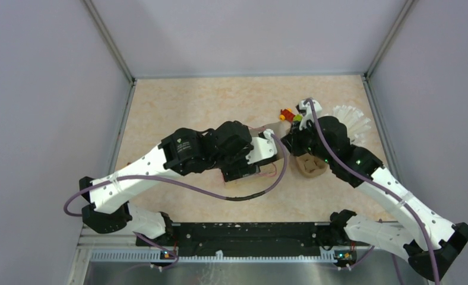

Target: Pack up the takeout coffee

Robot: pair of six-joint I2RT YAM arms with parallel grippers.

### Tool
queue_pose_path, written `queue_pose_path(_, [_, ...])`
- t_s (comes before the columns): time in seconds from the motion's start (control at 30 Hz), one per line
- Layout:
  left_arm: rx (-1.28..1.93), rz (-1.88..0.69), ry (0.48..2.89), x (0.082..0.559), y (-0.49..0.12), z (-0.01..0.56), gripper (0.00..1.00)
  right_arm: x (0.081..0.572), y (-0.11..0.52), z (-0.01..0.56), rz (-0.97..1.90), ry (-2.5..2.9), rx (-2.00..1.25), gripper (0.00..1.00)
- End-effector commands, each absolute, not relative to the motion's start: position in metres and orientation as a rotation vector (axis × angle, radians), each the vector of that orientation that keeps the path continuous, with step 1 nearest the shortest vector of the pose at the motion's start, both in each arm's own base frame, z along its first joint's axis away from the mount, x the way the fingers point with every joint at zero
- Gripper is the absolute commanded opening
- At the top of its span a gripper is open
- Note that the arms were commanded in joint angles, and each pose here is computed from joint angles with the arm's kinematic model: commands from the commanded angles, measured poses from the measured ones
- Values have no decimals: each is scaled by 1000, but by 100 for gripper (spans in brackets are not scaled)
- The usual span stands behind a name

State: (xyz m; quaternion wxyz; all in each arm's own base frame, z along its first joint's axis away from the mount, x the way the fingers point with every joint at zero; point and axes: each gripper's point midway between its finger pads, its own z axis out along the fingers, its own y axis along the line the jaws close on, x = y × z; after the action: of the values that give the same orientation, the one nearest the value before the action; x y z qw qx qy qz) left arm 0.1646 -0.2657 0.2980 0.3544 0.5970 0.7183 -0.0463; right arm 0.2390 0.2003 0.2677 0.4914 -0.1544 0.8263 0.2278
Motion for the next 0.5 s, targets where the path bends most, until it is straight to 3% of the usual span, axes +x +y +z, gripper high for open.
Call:
queue_pose_path(0.0, [1537, -162, 1838, 164, -273, 298, 58, 237, 203, 275, 599, 1947, -377, 10])
queue_pose_path(0.47, [1566, -187, 1876, 161, -285, 297, 56, 216, 199, 273, 637, 1843, -514, 10])
